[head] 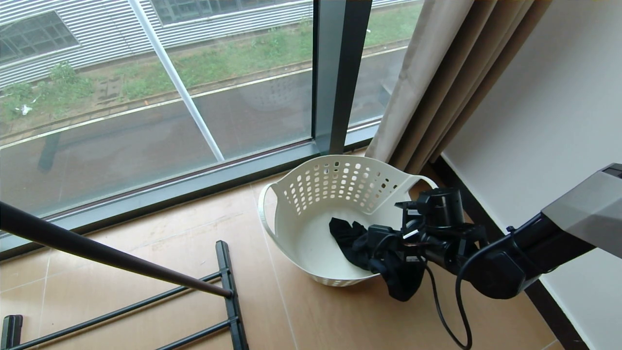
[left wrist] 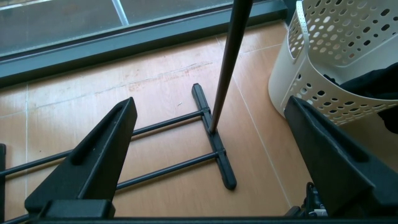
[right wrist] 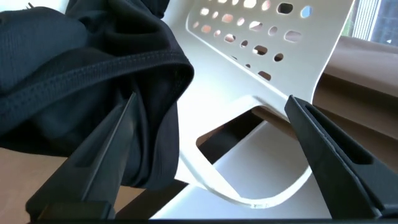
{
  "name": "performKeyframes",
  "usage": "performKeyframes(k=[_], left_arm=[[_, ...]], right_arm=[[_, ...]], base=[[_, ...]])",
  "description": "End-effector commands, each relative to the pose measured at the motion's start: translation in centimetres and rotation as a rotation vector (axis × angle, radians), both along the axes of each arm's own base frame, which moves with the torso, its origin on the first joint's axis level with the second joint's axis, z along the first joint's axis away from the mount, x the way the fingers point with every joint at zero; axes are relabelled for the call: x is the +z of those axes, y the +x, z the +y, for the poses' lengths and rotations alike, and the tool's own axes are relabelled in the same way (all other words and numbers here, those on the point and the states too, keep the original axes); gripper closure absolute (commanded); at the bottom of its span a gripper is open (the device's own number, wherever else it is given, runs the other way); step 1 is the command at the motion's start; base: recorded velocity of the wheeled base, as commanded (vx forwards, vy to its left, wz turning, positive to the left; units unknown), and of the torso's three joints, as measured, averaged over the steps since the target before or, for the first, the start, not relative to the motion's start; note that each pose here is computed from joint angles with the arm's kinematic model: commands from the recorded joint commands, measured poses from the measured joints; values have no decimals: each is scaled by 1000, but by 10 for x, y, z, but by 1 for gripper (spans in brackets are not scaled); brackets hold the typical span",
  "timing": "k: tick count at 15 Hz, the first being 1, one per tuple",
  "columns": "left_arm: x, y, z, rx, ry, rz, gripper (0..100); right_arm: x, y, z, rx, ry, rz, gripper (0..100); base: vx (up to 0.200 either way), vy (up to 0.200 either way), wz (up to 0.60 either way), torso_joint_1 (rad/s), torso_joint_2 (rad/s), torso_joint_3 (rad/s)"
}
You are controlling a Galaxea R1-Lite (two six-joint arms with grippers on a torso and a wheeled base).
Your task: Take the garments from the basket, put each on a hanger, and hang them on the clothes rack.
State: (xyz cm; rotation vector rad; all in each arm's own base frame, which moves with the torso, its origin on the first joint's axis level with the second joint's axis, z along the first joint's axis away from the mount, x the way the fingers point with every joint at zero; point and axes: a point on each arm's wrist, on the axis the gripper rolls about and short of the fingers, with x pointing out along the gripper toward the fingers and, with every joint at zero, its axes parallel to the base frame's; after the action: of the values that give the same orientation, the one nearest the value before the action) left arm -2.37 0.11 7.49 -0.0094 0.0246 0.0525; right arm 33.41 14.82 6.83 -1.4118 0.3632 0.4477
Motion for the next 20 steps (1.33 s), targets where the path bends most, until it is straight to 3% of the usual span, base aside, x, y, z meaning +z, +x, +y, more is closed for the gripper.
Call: performKeyframes(k=[1, 20], left_arm=[[0, 0, 0, 1, -1, 0, 0], [0, 0, 0, 1, -1, 0, 0]], right_arm=[[-6, 4, 2, -1, -2, 9, 0], [-16, 45, 13, -25, 38, -38, 0]], base=[[0, 0, 0, 0, 0, 0], [0, 0, 0, 0, 0, 0]])
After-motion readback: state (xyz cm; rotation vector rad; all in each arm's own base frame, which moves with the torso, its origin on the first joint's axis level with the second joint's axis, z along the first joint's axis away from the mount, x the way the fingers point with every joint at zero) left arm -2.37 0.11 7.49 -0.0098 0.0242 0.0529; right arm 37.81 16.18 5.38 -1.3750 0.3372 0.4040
